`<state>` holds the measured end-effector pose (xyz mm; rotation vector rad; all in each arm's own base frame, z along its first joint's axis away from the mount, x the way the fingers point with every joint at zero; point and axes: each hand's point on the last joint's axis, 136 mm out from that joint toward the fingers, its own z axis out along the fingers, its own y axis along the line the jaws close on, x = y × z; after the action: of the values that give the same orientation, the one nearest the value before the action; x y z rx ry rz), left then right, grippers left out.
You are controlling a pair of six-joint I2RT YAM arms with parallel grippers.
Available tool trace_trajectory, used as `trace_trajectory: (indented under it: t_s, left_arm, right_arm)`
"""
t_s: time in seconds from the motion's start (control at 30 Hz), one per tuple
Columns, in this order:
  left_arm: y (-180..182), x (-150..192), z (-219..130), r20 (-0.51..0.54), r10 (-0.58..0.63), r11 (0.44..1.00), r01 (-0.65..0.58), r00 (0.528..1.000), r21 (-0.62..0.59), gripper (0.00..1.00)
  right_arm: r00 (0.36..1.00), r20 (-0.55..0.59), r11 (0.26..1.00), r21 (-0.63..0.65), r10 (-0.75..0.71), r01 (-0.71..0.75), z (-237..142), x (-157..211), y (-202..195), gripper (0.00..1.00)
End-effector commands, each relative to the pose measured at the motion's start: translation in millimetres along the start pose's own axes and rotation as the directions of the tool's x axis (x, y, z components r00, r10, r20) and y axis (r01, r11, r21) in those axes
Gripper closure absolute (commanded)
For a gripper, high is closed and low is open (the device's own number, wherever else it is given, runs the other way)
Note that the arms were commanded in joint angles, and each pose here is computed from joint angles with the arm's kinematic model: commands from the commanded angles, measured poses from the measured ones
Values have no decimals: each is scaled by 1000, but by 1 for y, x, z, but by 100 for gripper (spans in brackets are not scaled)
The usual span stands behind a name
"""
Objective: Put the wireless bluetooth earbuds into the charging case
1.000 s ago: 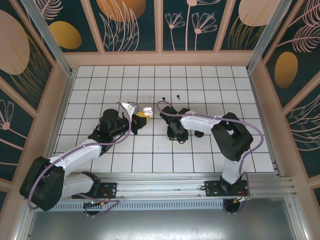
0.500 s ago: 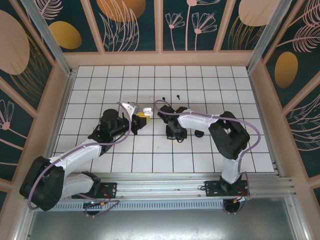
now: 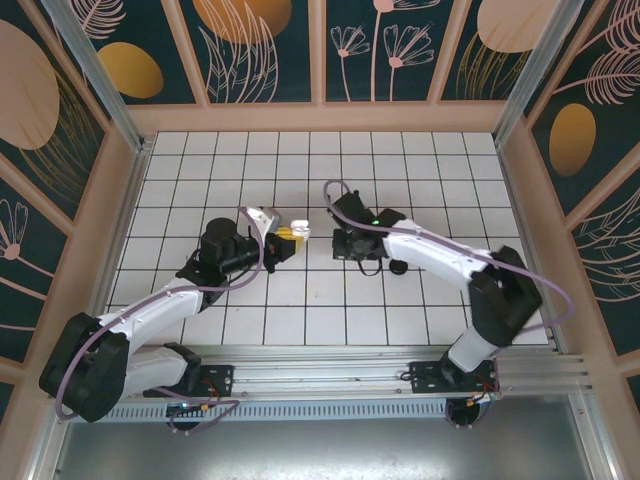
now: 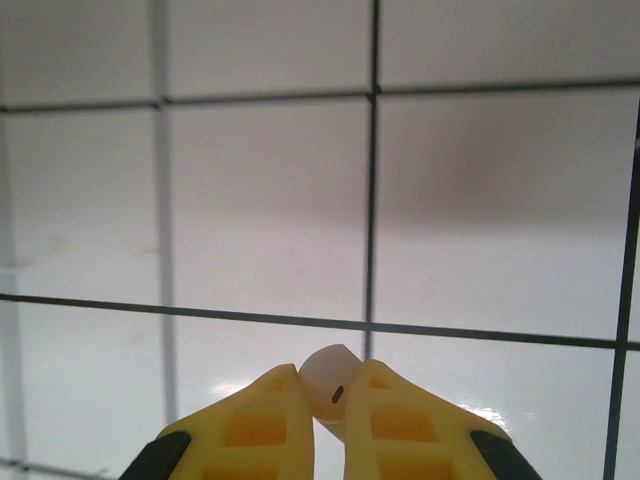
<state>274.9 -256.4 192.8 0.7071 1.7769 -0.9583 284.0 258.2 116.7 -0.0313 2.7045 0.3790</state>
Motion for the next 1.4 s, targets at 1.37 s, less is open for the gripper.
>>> trace_trajectory:
  t_s: [1.37]
  left_arm:
    - [-84,-77,-29,266,93,907,-191,960,374,94]
  right_arm:
    - [819,540,433,-703,-193,565,-200,-28,137,96]
